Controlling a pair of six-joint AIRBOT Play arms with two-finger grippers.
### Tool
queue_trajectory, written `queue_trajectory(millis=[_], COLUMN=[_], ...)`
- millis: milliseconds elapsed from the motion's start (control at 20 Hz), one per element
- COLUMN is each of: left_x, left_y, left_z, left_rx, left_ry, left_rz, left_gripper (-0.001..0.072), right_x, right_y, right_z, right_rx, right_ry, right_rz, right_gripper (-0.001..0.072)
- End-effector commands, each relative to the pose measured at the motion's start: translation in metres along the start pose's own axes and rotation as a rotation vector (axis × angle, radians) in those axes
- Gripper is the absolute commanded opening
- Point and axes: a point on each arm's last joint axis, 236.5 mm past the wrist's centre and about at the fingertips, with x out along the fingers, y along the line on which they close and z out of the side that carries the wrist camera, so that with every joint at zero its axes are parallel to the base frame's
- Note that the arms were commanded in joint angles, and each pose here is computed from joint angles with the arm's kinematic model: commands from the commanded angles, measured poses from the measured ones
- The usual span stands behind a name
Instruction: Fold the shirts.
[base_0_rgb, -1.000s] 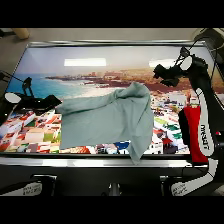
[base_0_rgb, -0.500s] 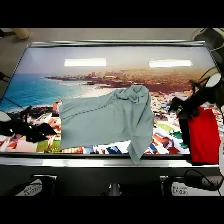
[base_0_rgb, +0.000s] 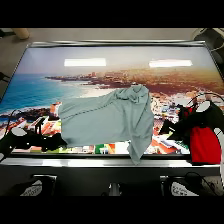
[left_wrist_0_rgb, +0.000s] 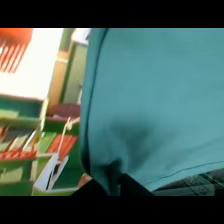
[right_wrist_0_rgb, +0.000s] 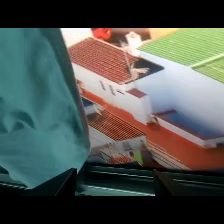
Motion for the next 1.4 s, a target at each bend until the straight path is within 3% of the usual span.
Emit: queue_trajectory(millis=[0,150,300,400,450,500,550,700,800,900,1000,1150,1350], left_x=[0.004,-0.002,-0.013,-0.021,-0.026,-0.033,-0.045,-0.145,-0.277,-0.445,-0.573,-0.634,-0.621], left_y=[-0.005,-0.010,-0.020,-0.026,-0.030,-0.035,-0.045,-0.114,-0.192,-0.268,-0.303,-0.314,-0.302], left_z=[0.006,0.010,0.015,0.021,0.026,0.032,0.042,0.092,0.104,0.056,-0.034,-0.130,-0.132], left_rx=[0.000,0.015,0.043,0.062,0.072,0.086,0.112,0.291,0.474,0.672,0.812,0.838,0.834], left_ry=[-0.032,-0.047,-0.069,-0.101,-0.118,-0.134,-0.163,-0.453,-0.800,-1.247,-1.630,-1.832,-1.785], left_rz=[-0.001,-0.008,-0.021,-0.027,-0.030,-0.035,-0.043,-0.094,-0.151,-0.193,-0.161,-0.248,-0.172], left_gripper=[0.0030,0.0030,0.0029,0.0030,0.0030,0.0029,0.0028,0.0025,0.0025,0.0026,0.0026,0.0026,0.0026], right_x=[0.029,0.060,0.065,0.071,0.072,0.070,0.061,-0.033,-0.191,-0.377,-0.513,-0.558,-0.546], right_y=[0.016,0.023,0.033,0.042,0.047,0.052,0.056,0.093,0.141,0.179,0.196,0.205,0.196], right_z=[-0.011,-0.010,0.016,0.011,0.008,0.005,0.003,0.038,0.066,0.023,-0.090,-0.209,-0.215], right_rx=[0.004,-0.072,-0.022,-0.021,-0.024,-0.040,-0.066,-0.243,-0.372,-0.479,-0.561,-0.609,-0.587], right_ry=[0.009,-0.027,-0.144,-0.122,-0.109,-0.094,-0.082,-0.293,-0.734,-1.263,-1.725,-1.984,-1.940], right_rz=[0.103,0.045,0.031,0.052,0.071,0.087,0.090,0.087,0.105,0.077,-0.041,-0.078,-0.116], right_gripper=[0.0510,0.0506,0.0481,0.0414,0.0324,0.0144,0.0017,0.0014,0.0015,0.0016,0.0016,0.0016,0.0017])
